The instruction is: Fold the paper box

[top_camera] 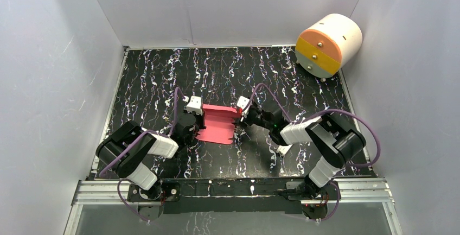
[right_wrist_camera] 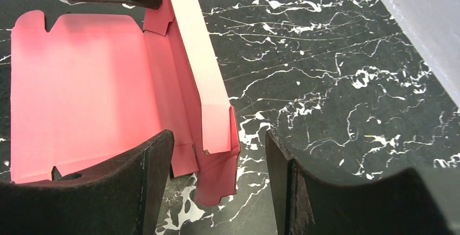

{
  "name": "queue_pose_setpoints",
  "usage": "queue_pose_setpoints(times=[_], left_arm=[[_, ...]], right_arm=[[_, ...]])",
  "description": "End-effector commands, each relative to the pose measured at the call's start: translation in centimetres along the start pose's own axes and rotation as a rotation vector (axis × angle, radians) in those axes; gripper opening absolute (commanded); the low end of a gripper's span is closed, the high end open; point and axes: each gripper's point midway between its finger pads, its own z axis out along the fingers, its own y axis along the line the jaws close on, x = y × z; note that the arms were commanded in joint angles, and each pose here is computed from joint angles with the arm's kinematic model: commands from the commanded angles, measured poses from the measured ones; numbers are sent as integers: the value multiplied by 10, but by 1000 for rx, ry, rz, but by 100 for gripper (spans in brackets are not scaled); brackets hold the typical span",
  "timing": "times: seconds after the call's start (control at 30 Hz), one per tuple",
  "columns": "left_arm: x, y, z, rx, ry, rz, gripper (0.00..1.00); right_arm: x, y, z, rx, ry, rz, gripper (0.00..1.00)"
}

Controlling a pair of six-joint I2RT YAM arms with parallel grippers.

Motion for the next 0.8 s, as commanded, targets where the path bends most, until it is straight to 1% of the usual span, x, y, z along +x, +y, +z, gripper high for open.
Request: queue_pose_setpoints(times=[0.0, 0.17, 0.33, 0.53, 0.67, 0.77], left_arm=[[-4, -5, 0, 36, 4, 8, 0], [-3, -5, 0, 40, 5, 12, 0], [-3, -6, 1, 48, 5, 13, 0], [-2, -7, 5, 51, 5, 12, 0], [-2, -3, 8, 20, 0, 11, 0], [-6, 3, 12, -21, -12, 2, 0]], right_arm=[[-26, -11, 11, 18, -127, 5, 70], [-18, -11, 22, 15, -146, 44, 67], [-20, -8, 29, -6, -188, 67, 62], [-23, 1, 32, -51, -226, 105, 48], [-22, 10, 32, -77, -244, 158, 36], [-21, 16, 30, -76, -254, 196, 29]])
